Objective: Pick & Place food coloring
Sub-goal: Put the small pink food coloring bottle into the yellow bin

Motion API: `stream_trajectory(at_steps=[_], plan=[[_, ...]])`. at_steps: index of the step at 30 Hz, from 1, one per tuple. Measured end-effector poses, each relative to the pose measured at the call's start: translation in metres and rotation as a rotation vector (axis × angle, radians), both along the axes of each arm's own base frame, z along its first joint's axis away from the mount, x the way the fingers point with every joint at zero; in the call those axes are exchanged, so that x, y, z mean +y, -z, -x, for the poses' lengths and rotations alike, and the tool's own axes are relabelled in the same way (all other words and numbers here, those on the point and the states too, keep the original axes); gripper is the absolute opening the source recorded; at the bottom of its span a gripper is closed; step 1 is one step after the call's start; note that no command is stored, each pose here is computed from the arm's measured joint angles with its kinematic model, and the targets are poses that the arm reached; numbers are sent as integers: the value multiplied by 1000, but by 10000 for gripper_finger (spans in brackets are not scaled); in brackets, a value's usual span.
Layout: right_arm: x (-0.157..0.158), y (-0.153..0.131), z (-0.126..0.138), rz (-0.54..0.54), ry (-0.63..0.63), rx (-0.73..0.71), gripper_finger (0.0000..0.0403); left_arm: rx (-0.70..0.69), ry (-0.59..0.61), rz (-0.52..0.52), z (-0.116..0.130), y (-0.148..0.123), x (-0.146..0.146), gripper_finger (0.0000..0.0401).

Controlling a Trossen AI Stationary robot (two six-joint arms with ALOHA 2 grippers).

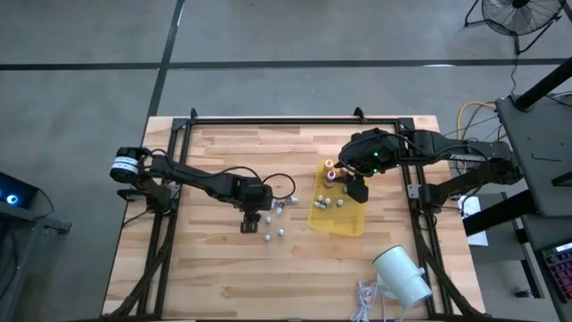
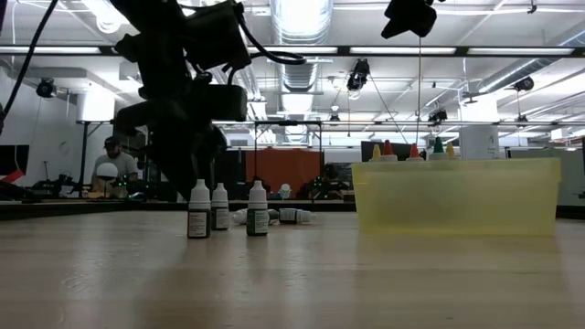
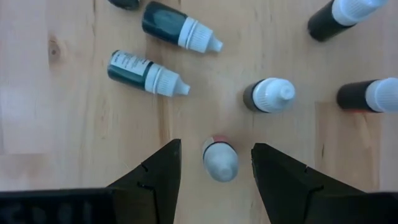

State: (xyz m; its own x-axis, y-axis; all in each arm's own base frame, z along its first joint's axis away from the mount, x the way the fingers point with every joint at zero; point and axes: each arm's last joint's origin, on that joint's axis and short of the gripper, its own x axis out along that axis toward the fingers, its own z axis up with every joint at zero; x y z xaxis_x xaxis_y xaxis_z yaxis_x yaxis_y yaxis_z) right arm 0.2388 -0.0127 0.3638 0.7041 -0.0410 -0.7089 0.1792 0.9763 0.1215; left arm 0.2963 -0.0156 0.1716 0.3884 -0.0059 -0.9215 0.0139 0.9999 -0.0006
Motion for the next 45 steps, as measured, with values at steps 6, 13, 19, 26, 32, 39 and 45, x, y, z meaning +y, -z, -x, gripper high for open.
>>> stream_trajectory(at_steps=[6,13,19,26,32,39,45], plan=[[0,0,0,0,0,0,201,11,-1,-1,-1,3,0,166],[0,0,0,0,0,0,201,13,0,1,-1,4,0,130],[0,0,0,11,8,1,201,14,2,6,-1,3,0,92],[-1,0,0,27,11,2,201,33,8,21,0,1,-1,55],[-1,0,0,30,13,2,201,49,28,11,-6,-17,-1,49],[-1,-6,8,36,10,-23,201,11,27,9,-21,-62,1,49],[-1,-21,30,79,36,-86,201,-132,27,4,-39,-112,6,49]])
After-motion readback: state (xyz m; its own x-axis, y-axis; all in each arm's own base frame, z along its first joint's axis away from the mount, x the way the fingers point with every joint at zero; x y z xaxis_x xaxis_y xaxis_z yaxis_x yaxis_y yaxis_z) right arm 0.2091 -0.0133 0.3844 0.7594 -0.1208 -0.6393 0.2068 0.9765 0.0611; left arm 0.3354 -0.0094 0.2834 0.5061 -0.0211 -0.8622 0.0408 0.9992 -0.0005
